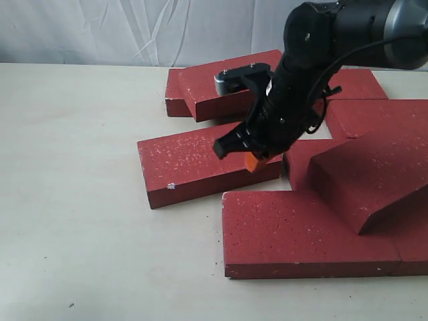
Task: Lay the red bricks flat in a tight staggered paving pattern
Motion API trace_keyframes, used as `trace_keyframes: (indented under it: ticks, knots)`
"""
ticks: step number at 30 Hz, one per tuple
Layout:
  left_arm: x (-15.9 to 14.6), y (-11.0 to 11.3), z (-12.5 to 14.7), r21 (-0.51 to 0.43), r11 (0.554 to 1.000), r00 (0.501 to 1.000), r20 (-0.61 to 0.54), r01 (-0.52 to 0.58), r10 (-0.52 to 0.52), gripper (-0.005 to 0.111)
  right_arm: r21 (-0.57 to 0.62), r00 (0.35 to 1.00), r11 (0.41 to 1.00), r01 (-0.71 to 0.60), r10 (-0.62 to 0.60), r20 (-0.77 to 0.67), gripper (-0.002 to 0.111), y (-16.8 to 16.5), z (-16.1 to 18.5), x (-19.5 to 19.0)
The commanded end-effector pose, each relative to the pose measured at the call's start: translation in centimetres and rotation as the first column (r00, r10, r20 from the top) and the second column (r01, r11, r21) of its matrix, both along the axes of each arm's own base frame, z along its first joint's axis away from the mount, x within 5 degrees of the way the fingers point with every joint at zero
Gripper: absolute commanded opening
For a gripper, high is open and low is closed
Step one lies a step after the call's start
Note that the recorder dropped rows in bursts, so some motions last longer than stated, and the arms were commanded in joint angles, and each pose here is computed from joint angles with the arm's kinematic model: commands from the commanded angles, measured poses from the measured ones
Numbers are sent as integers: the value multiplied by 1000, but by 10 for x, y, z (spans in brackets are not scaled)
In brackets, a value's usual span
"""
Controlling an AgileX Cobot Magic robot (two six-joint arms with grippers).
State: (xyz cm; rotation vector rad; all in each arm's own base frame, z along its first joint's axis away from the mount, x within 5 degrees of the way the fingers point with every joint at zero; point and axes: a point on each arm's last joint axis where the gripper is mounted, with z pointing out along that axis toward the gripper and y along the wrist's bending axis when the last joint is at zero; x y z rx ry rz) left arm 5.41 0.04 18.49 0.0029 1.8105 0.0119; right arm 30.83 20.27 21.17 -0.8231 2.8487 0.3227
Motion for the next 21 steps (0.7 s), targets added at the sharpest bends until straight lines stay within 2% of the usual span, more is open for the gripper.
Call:
trace_keyframes:
  ticks: [1, 4, 7, 11, 21]
  knots:
    - [0, 0, 0, 1, 1000, 1000, 14, 9, -9, 0, 80, 997, 996, -33, 28, 65, -1, 9, 26, 11]
    - [0, 0, 0, 1, 1000, 1000, 14, 9, -9, 0, 99, 994, 994, -54, 45, 98, -1, 15, 40, 15]
    - [0, 0, 0, 1, 1000, 1000, 14, 9, -9, 0, 96, 986, 987, -129, 117, 119, -1, 25, 50, 11]
    - [0, 0, 0, 1, 1000, 1000, 14, 9, -9, 0, 85, 976, 977, -197, 187, 115, -1, 41, 49, 0]
    - [0, 0, 0, 1, 1000, 1000, 14, 9, -9, 0, 22, 954, 954, -299, 299, -37, -1, 80, -5, -18]
